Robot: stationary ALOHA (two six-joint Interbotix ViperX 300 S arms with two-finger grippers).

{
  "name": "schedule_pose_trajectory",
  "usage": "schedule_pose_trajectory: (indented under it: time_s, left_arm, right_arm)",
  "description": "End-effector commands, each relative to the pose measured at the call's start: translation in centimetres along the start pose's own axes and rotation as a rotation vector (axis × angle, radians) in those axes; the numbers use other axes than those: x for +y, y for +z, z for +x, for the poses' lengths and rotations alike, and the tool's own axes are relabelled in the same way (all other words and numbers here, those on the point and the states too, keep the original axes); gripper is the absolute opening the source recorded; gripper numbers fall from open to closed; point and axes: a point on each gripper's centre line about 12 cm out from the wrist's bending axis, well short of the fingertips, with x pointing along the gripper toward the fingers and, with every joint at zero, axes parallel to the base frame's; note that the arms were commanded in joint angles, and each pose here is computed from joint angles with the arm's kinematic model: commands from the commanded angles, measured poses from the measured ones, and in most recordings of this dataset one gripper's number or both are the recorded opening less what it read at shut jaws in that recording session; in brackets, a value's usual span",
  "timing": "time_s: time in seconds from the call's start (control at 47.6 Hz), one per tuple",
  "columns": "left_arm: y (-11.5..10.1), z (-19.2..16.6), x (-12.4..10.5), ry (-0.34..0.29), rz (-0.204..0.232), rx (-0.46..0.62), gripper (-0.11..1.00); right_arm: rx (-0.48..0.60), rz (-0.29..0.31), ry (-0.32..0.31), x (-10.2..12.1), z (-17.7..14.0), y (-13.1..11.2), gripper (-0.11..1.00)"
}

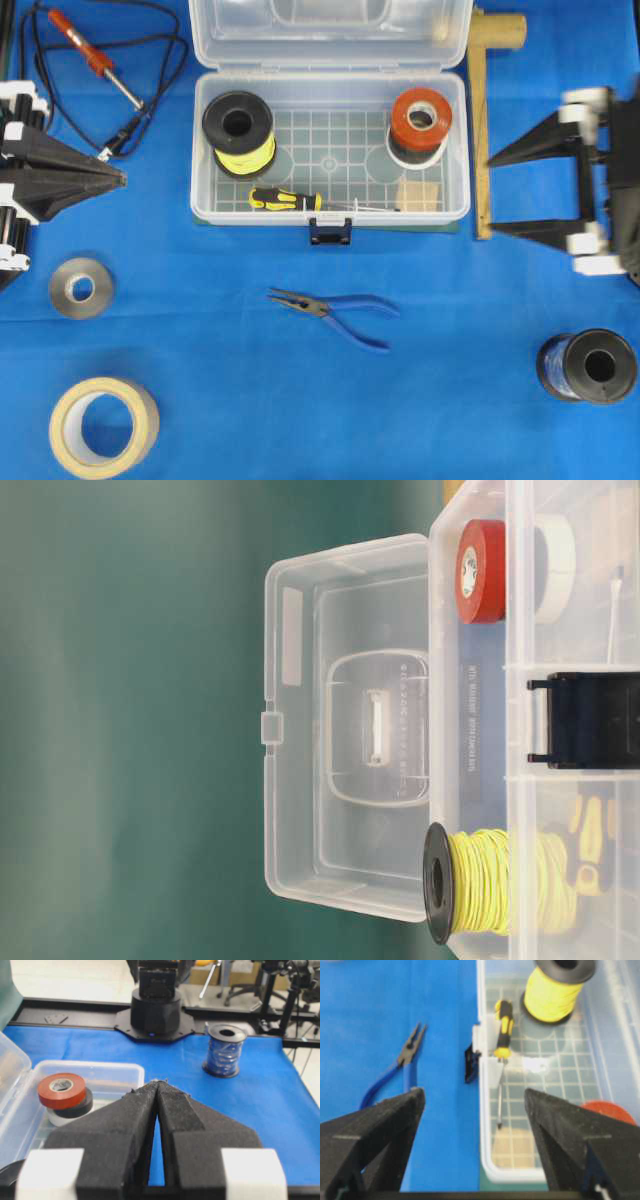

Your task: Pick the nipper from the toolbox among several items.

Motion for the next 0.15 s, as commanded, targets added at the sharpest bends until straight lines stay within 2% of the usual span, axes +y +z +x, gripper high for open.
schedule_pose_trajectory:
  time_s: [0.0, 0.126]
  left_arm:
    - [0.3, 0.2, 0.0, 0.002, -0.003, -0.008, 0.0]
    - [0.3, 0.2, 0.0, 0.002, -0.004, -0.006, 0.0]
  right_arm:
    - [-0.06, 0.026, -0.012, -0.7, -1.4, -0.2, 0.8]
    - [-0.077, 0.054, -0.051, -1.9, -2.1, -1.9, 0.8]
